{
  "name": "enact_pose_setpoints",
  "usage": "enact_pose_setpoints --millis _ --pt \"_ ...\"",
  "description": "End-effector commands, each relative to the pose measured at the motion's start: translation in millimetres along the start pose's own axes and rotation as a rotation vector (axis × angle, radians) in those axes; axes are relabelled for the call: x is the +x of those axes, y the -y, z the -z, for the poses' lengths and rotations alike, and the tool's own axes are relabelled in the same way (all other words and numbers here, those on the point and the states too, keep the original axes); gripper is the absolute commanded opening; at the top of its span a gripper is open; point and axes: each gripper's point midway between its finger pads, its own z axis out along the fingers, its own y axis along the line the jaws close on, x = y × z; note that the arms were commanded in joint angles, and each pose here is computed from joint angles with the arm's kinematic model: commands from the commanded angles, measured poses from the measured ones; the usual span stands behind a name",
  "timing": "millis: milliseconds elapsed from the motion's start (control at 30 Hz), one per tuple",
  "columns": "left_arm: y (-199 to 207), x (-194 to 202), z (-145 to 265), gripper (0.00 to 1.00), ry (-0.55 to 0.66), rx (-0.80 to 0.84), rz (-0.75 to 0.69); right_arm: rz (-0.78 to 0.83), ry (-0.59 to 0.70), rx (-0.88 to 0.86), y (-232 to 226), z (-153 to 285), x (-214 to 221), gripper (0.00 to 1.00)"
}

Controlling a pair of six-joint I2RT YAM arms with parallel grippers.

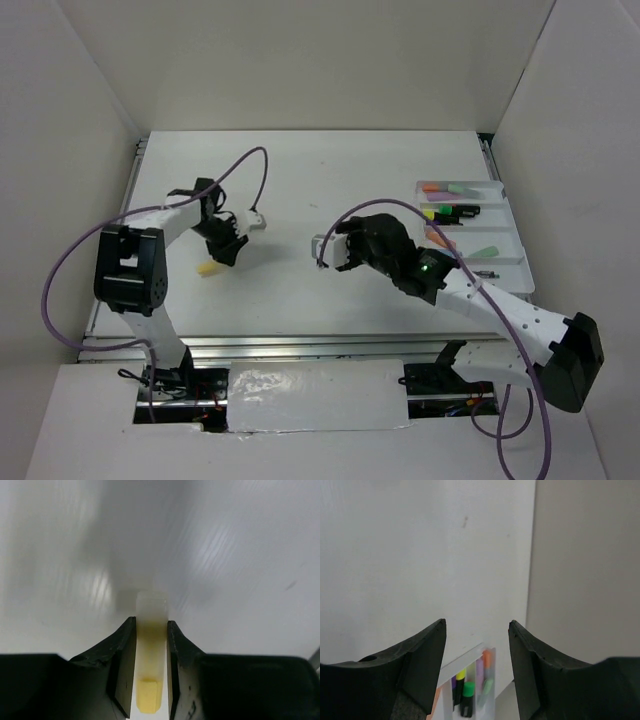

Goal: Sort the stationery into containers
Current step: Grab a piece of stationery with the left arm, then pass the stationery from the left arm to the right

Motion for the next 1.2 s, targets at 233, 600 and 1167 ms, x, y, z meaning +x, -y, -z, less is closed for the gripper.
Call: enact_pose_setpoints --millis 233,600,1167 --pt "71.5 -201.7 33.9 0.00 0.201 0.265 0.527 0.214 0.305 0.370 10.1 19.0 -94.4 0.60" --pt "77.4 -242.1 24.4 0.00 0.138 -0.026 0.777 0.458 0.447 0.446 -36.3 20.4 -136.2 0.58" --pt "94.8 -274.3 53.3 0.00 0.274 -0.143 0.814 0.528 0.361 0.332 -73.6 -4.6 -128.2 0.56"
